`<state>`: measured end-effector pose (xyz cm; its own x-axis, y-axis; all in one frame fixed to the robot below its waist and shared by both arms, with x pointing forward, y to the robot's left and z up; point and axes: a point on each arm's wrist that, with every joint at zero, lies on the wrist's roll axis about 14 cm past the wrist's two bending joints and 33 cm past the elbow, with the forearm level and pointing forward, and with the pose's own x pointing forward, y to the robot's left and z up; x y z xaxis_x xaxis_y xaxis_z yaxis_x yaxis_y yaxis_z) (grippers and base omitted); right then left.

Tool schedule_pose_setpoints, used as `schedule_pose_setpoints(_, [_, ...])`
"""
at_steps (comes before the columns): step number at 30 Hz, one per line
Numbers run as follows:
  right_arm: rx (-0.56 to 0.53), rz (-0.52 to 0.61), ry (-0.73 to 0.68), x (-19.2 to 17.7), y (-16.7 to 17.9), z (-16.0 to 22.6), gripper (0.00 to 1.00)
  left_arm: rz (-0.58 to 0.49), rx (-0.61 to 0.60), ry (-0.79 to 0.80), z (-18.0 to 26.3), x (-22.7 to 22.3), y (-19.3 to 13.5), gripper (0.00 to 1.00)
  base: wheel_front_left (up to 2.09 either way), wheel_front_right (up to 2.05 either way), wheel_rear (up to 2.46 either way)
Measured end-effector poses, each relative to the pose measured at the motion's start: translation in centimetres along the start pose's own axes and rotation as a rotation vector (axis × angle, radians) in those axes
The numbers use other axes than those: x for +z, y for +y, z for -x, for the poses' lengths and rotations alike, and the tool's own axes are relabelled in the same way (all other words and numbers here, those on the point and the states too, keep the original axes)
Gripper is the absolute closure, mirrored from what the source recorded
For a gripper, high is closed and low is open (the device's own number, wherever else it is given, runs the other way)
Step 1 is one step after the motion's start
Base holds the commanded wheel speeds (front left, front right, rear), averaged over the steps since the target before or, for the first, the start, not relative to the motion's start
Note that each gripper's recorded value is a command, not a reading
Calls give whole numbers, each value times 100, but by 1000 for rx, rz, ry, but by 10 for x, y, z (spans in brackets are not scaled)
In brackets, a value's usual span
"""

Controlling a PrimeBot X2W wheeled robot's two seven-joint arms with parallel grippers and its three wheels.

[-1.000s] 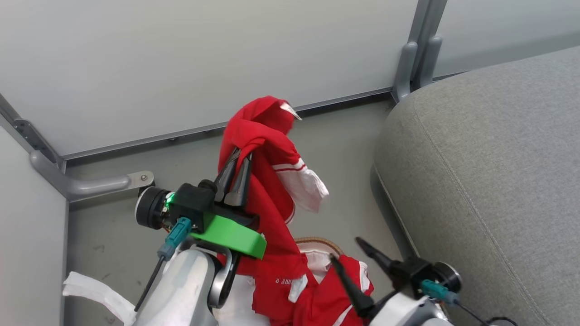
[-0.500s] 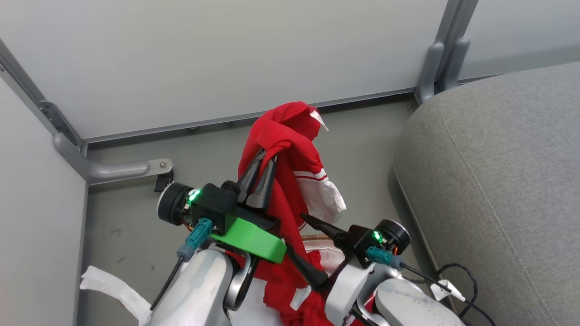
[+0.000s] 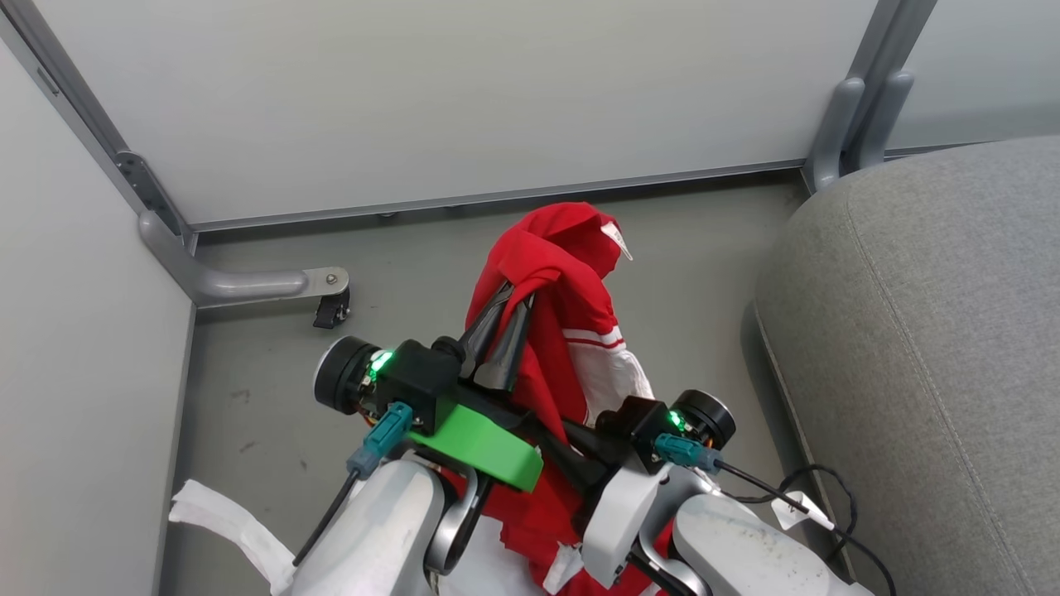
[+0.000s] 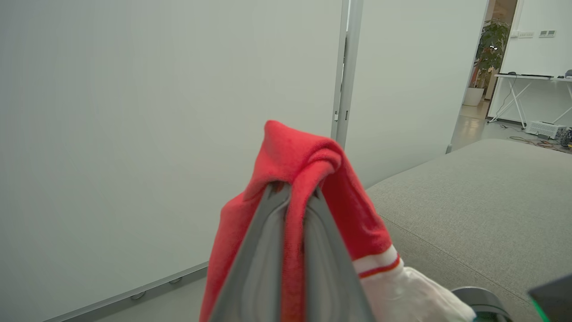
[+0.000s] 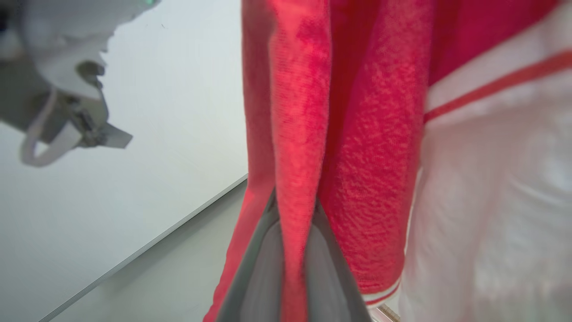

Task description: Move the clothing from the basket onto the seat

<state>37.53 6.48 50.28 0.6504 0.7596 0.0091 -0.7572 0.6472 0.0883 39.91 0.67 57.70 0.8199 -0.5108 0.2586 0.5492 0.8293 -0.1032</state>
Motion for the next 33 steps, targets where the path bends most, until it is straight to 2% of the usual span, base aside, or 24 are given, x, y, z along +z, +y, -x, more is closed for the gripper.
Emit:
schedule_pose_setpoints(2, [-5,-2,-7,2,-1,0,100,0,5,0,-1,0,1,61,0,0,0])
schedule_pose_setpoints(3, [-9,-2,-11,3,-2,1,100,1,8,0,-1,0,2,23,0,0,0])
schedule_pose_setpoints(4, [-13,-2,-14,4,-3,1,100,1,8,1,-1,-1,2,0,0,0,0])
schedule_pose_setpoints(10, [-52,-11,-47,12,-11,9,100,-15,0,4,-6,-3,0,0,0,0,0])
schedule_pose_setpoints(19, [-206,-28,-99,20,-39,45,100,-22,-60,42,-15,-22,-17,0,0,0,0])
schedule_pose_setpoints(33, [-541,11,-164,36,-94,142,100,36,-287,98,-38,-57,-89,0,0,0,0])
